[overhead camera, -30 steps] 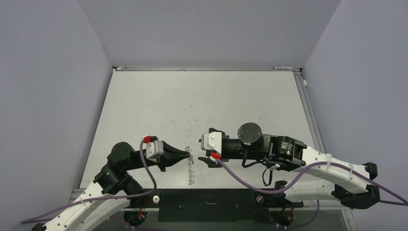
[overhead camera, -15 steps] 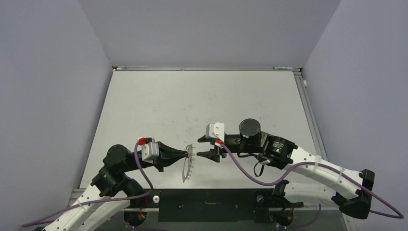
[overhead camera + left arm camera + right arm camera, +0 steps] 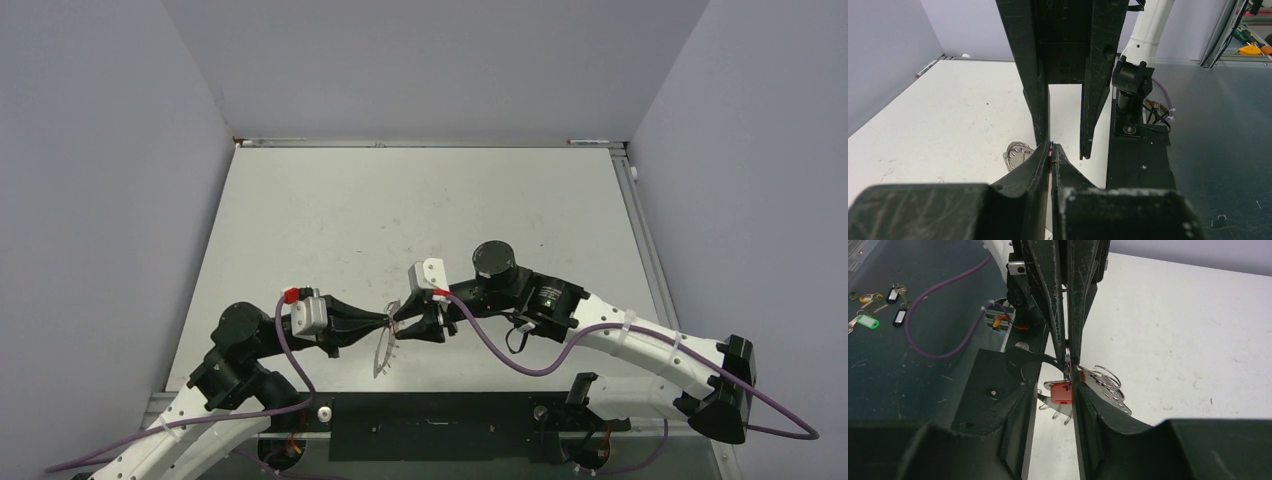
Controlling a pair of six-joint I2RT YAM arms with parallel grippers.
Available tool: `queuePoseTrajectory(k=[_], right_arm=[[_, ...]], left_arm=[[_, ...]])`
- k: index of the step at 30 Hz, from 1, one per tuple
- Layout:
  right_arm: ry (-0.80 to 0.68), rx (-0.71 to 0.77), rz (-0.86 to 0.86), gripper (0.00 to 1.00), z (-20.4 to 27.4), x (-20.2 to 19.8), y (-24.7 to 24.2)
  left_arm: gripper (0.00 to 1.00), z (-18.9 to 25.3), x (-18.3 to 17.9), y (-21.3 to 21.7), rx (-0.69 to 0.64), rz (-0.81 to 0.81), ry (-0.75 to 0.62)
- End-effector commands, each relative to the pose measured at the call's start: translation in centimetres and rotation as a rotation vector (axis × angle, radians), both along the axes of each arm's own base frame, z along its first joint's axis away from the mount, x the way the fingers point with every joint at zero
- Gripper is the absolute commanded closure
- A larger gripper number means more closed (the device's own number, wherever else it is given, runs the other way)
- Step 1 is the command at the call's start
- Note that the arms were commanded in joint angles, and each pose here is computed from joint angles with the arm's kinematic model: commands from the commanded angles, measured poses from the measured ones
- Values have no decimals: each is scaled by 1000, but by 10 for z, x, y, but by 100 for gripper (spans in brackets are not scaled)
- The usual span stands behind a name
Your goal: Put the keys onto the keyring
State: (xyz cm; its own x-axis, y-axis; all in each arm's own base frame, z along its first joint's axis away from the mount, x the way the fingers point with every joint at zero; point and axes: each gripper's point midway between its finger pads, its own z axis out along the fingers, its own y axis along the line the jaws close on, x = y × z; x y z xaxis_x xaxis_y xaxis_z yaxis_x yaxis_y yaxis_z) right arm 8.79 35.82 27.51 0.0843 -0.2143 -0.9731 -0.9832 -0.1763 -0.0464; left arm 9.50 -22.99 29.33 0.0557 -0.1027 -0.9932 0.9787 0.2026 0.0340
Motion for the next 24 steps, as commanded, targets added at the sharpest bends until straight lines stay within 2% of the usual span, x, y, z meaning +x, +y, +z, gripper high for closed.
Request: queuePoseTrajectory(k=[1, 15, 24], right_arm=[[-29, 93, 67, 70, 24, -7, 7], [-26, 86, 50, 91, 17, -1, 12], [-4, 108, 47, 94, 9, 1, 17]], left_arm=[[100, 22, -1, 2, -60, 5, -57], [100, 23, -1, 3, -62, 4, -56], [100, 25, -3, 4, -72, 3, -62]])
